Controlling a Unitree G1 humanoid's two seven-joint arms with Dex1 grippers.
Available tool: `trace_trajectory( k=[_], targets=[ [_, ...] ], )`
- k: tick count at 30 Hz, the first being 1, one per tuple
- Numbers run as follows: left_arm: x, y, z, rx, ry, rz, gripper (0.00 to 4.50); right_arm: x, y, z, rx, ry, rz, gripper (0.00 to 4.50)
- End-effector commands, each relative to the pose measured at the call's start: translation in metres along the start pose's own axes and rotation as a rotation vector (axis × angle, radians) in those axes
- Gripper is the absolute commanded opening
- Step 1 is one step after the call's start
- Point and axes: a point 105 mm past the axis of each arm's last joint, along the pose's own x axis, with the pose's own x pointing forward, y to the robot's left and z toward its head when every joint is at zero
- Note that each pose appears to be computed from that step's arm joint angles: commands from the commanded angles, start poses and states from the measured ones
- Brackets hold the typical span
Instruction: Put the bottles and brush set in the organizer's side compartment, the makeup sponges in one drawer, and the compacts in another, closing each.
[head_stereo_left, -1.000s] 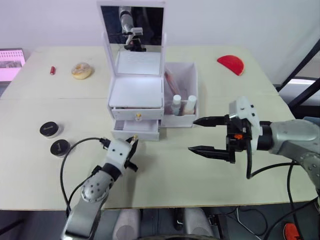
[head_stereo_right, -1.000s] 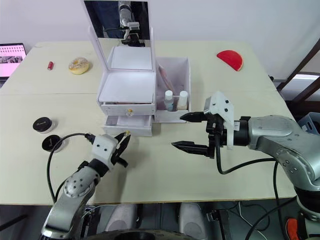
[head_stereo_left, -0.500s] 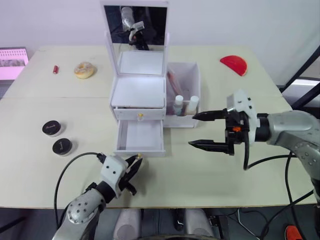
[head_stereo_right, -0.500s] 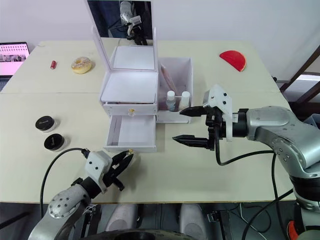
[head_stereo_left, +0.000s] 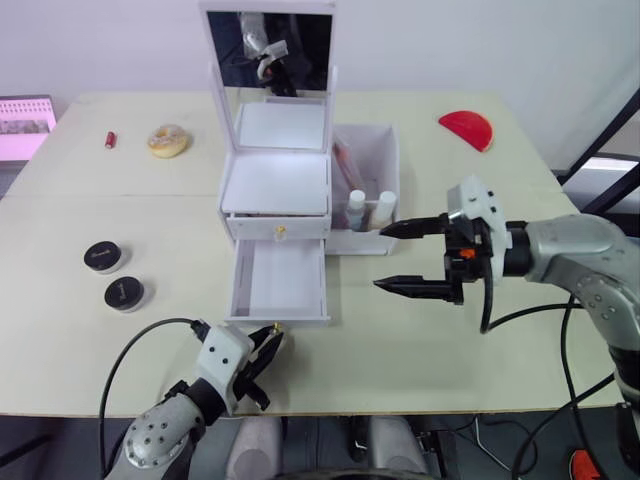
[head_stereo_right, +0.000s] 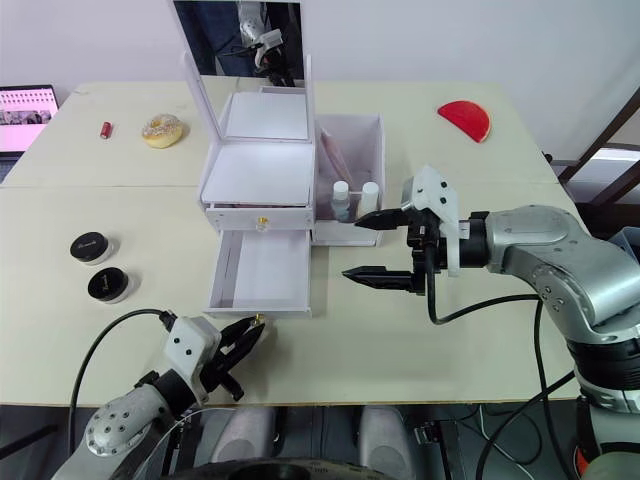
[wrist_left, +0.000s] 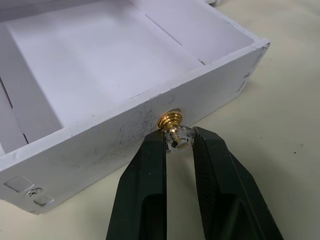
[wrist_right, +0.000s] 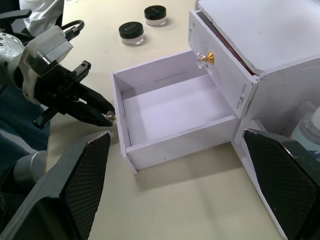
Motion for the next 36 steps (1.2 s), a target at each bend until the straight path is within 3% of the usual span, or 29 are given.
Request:
trace_trajectory(
  k=[1, 7, 8, 25, 31, 36],
  targets=[
    [0.005, -0.003, 0.008, 0.001, -0.042, -0.011, 1.31, -0.001, 0.001, 0.009, -0.039, -0.027, -0.001, 4.50],
    [0.007, -0.002, 0.009, 0.000, -0.050, -0.010, 4.27, -0.002, 0.002, 0.009, -0.035, -0.025, -0.010, 4.50],
    [0.007, -0.002, 0.009, 0.002, -0.049, -0.008, 4.43, -0.003, 0.002, 0.009, -0.034, -0.025, -0.011, 4.50],
    [-0.034, 0.006, 0.021, -0.023, -0.015, -0.024, 4.43, -0.003, -0.003, 0.011, -0.046, -0.035, -0.004, 4.50],
    [-0.078, 0.046, 0.041, -0.059, 0.013, 0.033, 4.43, -0.023, -0.011, 0.013, -0.040, -0.045, -0.064, 4.50],
    [-0.129, 0.105, 0.047, -0.060, 0.111, 0.137, 4.43, -0.052, -0.020, -0.001, -0.028, 0.001, -0.167, 4.50]
  ],
)
